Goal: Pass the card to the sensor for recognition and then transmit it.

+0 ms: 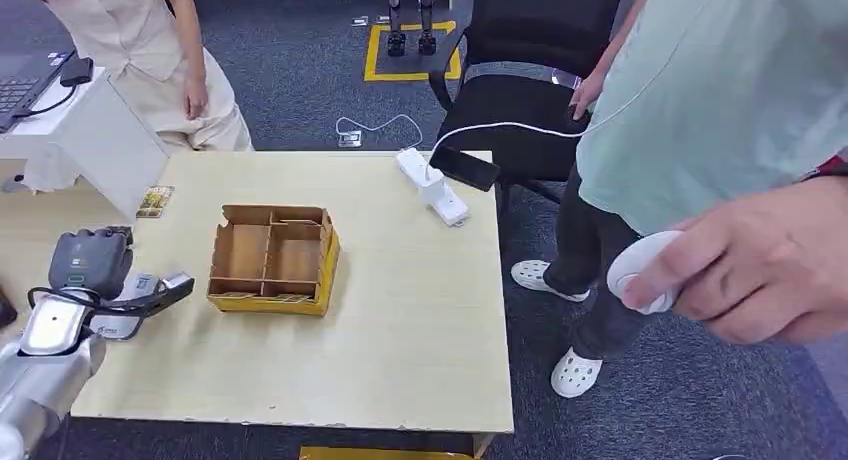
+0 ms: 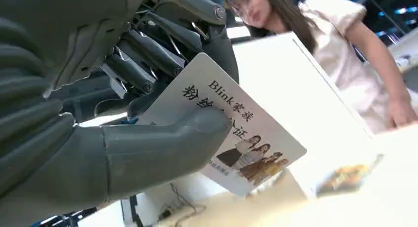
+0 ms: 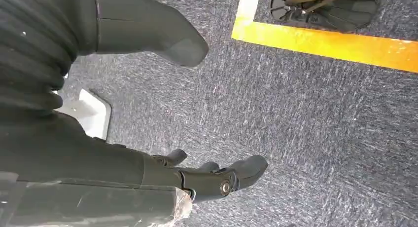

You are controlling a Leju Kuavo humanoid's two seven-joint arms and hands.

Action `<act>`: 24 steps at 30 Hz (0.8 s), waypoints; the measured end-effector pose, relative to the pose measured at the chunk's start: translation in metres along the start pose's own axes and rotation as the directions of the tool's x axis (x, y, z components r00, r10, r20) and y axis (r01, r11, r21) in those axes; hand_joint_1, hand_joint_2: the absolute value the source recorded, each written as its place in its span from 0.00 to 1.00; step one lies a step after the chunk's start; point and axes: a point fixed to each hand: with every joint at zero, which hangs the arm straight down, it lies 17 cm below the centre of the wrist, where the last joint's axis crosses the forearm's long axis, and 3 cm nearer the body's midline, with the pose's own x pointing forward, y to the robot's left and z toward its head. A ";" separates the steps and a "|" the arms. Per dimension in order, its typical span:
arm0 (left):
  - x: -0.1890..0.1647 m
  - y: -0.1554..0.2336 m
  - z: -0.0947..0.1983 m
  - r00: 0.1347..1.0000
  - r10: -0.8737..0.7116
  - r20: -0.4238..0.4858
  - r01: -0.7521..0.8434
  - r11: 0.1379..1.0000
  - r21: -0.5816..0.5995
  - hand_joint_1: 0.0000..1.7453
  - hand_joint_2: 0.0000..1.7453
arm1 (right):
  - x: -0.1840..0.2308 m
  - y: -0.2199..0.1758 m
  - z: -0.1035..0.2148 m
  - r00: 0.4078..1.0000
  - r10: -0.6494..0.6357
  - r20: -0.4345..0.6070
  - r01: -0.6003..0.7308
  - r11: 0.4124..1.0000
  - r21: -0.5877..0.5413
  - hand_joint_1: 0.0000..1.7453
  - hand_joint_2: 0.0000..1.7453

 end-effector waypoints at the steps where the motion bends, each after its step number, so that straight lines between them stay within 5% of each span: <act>1: 0.001 -0.007 0.005 1.000 0.001 0.003 -0.001 1.000 -0.018 1.00 1.00 | 0.000 0.000 0.000 1.000 -0.001 -0.001 0.001 1.000 0.000 0.00 1.00; 8: 0.001 -0.015 0.011 1.000 -0.005 0.007 0.005 0.999 -0.041 1.00 1.00 | -0.001 0.000 0.000 1.000 -0.002 -0.002 0.002 1.000 0.000 0.00 1.00; 11: -0.003 -0.053 0.043 0.999 -0.049 0.019 0.051 0.989 -0.141 1.00 1.00 | -0.002 -0.001 0.000 1.000 -0.007 -0.004 0.007 1.000 -0.002 0.00 1.00; 24: -0.016 -0.065 0.051 0.995 -0.093 0.026 0.096 0.975 -0.198 1.00 1.00 | -0.002 0.000 0.000 1.000 -0.006 -0.002 0.006 1.000 -0.001 0.00 1.00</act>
